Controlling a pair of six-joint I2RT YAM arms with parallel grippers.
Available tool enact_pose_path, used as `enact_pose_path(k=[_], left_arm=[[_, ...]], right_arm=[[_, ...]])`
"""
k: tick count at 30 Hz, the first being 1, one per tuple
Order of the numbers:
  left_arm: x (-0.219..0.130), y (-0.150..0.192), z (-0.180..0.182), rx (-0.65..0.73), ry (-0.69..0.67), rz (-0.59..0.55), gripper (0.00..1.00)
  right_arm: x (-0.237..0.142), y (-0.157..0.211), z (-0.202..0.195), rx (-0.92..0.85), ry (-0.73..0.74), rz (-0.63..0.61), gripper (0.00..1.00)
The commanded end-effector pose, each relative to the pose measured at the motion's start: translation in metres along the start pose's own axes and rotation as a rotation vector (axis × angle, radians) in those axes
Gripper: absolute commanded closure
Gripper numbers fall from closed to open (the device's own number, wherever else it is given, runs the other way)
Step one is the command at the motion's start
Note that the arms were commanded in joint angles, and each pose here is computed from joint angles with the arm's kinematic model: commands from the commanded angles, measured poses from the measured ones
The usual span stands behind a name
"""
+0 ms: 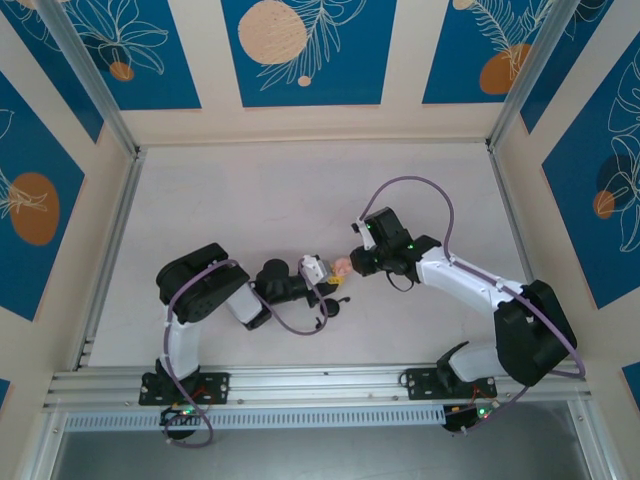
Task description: Insert wireless bluetooth earbuds into charging case
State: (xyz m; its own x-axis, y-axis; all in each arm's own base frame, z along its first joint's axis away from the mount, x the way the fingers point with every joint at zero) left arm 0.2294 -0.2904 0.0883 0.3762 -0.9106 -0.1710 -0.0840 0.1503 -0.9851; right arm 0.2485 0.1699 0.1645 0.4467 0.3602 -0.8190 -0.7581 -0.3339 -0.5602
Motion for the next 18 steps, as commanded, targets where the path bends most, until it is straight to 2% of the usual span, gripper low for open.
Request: enact_pose_path(k=[1, 18], left_arm=[[0.004, -0.01, -0.005, -0.002, 0.026, -0.048, 0.9], [0.009, -0.021, -0.001, -0.026, 0.016, -0.081, 0.91]], right_arm=[[-0.008, -0.003, 0.006, -0.018, -0.037, -0.06, 0.77], [-0.012, 0.001, 0.012, -0.042, -0.073, -0.073, 0.77]])
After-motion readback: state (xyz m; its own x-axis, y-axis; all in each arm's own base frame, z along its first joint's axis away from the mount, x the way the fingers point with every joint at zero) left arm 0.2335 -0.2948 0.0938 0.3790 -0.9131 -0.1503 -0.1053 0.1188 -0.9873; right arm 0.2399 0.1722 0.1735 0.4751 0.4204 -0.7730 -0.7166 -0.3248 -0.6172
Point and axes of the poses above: each hand's point on the last joint's axis, 136 mm out from that joint toward the fingers, its own x axis out along the fingers, its own z axis along the line the jaws close on, y = z × x, the point moved 8 cm from there along -x, back along the fingers, and after that the axes turned 4 degrees about -x, right-handed, at the moved point
